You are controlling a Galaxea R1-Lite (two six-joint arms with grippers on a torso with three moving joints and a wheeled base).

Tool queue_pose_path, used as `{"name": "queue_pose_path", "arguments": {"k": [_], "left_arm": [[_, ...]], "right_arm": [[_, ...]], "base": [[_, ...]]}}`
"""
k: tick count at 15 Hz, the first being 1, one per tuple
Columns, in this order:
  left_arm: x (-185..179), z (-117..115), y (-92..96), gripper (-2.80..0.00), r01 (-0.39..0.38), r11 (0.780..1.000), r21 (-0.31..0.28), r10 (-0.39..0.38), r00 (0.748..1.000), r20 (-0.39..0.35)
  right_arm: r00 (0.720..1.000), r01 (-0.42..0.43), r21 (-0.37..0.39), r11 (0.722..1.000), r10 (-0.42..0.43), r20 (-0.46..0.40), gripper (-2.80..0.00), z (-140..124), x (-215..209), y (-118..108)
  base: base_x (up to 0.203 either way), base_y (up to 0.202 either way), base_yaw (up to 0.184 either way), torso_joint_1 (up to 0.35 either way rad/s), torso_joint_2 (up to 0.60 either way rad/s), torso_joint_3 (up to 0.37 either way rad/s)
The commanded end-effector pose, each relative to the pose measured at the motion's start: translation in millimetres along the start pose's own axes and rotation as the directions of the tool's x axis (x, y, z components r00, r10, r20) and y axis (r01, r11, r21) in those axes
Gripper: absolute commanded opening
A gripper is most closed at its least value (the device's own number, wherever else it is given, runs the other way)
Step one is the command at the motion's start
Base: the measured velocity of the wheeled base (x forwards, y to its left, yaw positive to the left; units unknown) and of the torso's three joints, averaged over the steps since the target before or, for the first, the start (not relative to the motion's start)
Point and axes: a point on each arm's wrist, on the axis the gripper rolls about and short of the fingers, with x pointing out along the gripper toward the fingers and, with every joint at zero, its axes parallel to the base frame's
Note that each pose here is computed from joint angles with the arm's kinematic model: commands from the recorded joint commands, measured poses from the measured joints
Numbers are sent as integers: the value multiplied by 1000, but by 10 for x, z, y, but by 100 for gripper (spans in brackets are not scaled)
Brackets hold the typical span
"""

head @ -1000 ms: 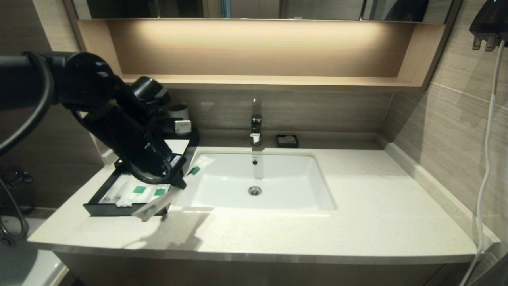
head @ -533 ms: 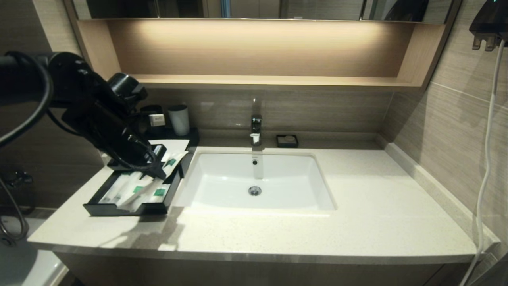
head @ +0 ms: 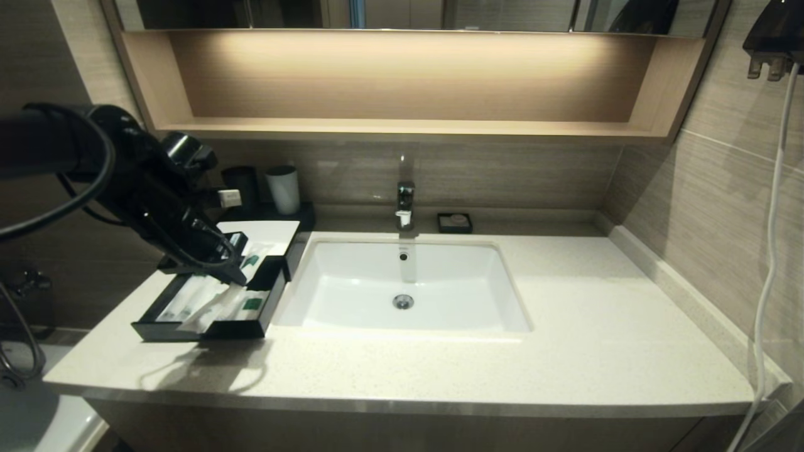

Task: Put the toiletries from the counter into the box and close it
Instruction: Place the bathroom toiletry into the drawer

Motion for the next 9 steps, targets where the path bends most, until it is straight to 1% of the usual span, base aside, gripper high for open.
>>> {"name": "queue_pose_path", "arguments": {"k": [1, 2, 5, 9], "left_arm": [[53, 11, 63, -280, -7, 1000, -17, 7, 1000, -15], [66, 26, 88, -280, -11, 1000, -20, 11, 1000, -14], [168, 112, 232, -280, -24, 998, -53, 22, 999, -28], [364, 152, 300, -280, -42, 998, -57, 38, 998, -58]], "right_arm": [[1000, 0, 0, 1000, 0, 0, -280, 0, 0, 0], [1000, 0, 0, 1000, 0, 0, -280, 0, 0, 0], [1000, 0, 0, 1000, 0, 0, -280, 0, 0, 0], [1000, 0, 0, 1000, 0, 0, -280, 0, 0, 0]], "base": [[0, 0, 0, 0, 0, 0], [0, 0, 0, 0, 0, 0], [0, 0, 0, 0, 0, 0], [0, 0, 0, 0, 0, 0]]}}
